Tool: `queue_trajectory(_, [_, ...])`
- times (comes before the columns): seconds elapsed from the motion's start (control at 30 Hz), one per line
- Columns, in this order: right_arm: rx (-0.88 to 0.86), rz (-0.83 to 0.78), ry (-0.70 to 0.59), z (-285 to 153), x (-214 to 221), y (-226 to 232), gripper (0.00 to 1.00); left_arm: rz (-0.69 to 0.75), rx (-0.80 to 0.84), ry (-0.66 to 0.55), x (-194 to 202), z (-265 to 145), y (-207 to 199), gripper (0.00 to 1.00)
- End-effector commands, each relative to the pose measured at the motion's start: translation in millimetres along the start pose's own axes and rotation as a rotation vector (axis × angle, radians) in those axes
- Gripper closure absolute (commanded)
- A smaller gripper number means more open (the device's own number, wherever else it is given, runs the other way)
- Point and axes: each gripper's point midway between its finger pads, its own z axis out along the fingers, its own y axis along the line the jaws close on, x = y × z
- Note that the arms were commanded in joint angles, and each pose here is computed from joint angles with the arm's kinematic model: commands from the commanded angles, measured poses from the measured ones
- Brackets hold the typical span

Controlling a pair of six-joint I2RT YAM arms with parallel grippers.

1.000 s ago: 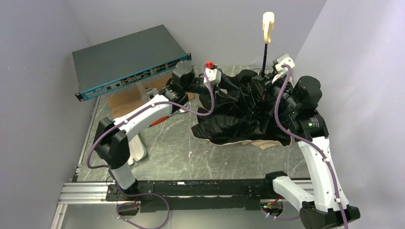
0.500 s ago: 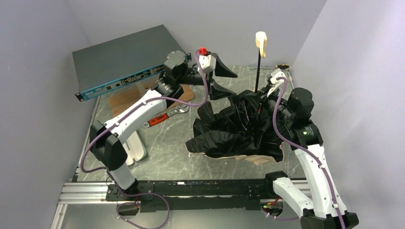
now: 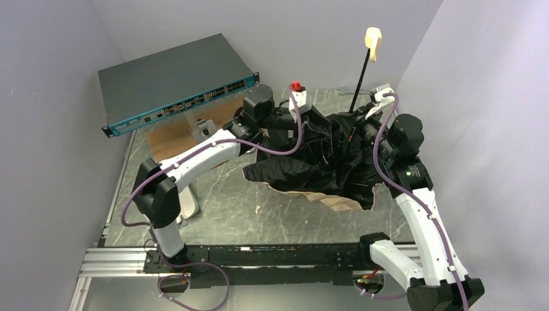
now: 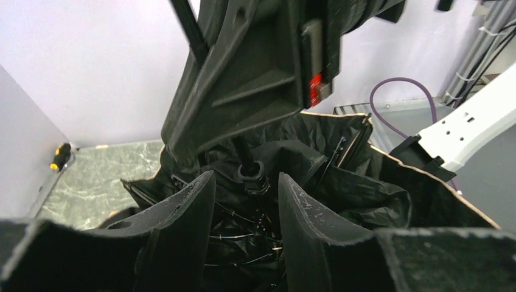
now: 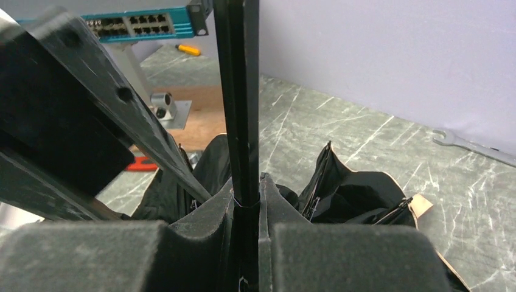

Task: Open the umbrella

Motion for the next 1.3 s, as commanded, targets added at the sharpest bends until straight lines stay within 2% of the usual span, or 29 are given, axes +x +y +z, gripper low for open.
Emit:
queue_trajectory(0.0, [0.047,-0.006,-0.208,-7,-67,-1,1.00,0.002,-0.062,-0.069,-20,11,12,0.53])
queue_trajectory(0.33, [0.065,0.018,-0.218,-14,-73,0,1.00,-0.070,-0.097,-0.035,-7,43,18,0.51])
queue_trajectory(0.37, [0.072,0.016,-0.219,-15,-74,-1,1.00,-0.078,-0.093,-0.019,-2,46,18,0.48])
queue_trajectory(0.47, [0.130,-0.017,-0.223,-18,-76,-12,1.00,-0.081,-0.065,0.033,27,45,10,0.26])
queue_trajectory(0.53, [0.169,-0.046,-0.218,-20,-73,-20,1.00,-0.028,-0.053,0.069,51,38,4,0.16])
queue_trajectory(0.63, [0.183,-0.082,-0.217,-22,-64,-23,1.00,0.028,-0.042,0.146,92,26,-3,0.07])
queue_trajectory(0.7, [0.194,-0.086,-0.226,-23,-65,-26,1.00,0.053,-0.003,0.240,129,17,-12,0.01])
queue_trajectory(0.8, [0.204,-0.104,-0.261,-26,-82,-28,1.00,0.068,0.002,0.344,171,1,-12,0.00])
queue_trajectory(0.9, [0.203,-0.136,-0.287,-29,-99,-26,1.00,0.031,0.010,0.416,200,-17,-8,0.00])
queue_trajectory(1.0, [0.204,-0.175,-0.296,-33,-107,-25,1.00,0.060,-0.032,0.491,227,-36,1,0.00])
queue_trajectory(1.27, [0.197,-0.285,-0.239,-44,-97,-23,1.00,0.127,-0.169,0.623,261,-82,42,0.00])
